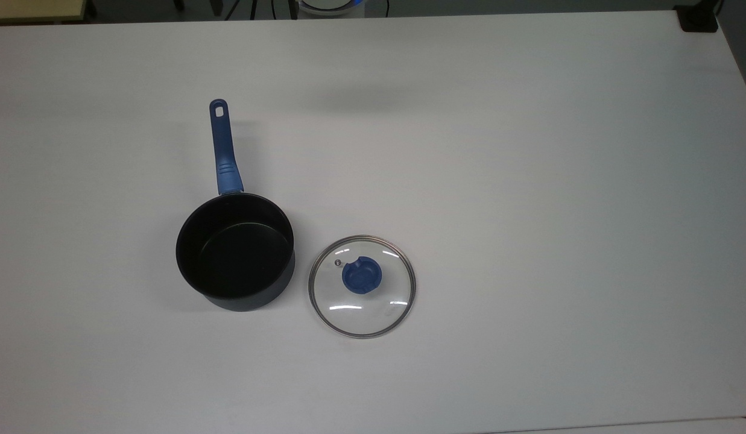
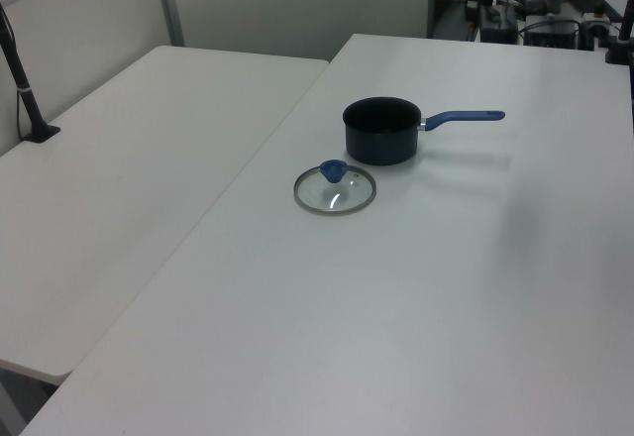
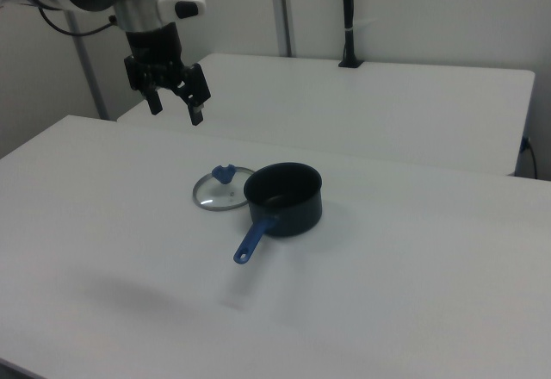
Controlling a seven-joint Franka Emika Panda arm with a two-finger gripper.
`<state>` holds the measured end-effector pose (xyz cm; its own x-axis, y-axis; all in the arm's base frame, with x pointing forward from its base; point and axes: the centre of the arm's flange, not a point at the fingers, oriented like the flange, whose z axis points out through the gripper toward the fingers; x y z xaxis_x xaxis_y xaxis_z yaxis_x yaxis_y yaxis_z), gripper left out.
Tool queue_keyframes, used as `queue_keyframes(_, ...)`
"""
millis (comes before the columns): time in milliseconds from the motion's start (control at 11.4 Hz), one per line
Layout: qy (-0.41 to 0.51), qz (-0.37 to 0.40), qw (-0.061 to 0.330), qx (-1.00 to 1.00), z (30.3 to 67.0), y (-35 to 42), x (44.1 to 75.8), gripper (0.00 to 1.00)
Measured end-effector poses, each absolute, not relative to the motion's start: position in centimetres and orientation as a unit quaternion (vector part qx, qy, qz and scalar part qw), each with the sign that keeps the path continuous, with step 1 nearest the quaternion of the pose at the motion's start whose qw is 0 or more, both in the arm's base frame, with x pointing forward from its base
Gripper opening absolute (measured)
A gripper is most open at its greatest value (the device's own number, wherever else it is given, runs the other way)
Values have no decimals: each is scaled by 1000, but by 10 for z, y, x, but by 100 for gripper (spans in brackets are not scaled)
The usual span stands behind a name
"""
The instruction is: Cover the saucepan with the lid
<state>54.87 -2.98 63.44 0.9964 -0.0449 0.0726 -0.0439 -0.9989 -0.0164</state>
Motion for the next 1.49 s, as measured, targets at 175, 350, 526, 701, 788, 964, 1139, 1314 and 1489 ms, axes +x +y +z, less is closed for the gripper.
queue_keyframes(175,22,-37,7,-999,635,-30,548,100)
queue_keyframes(350,22,-37,7,-999,635,-30,548,100)
queue_keyframes(526,22,-37,7,-999,635,-30,548,100)
queue_keyframes(701,18,-37,7,-999,635,-30,548,100)
queue_keyframes(788,10,-35,7,-999,633,-30,548,100)
queue_keyframes(964,-16,-19,1,-1000,621,-24,553,100)
queue_keyframes(1139,-38,-3,-20,-999,601,-3,567,100)
queue_keyframes(1314,-8,-35,-19,-999,587,21,589,100)
queue_keyframes(1489,50,-71,-12,-996,561,65,614,100)
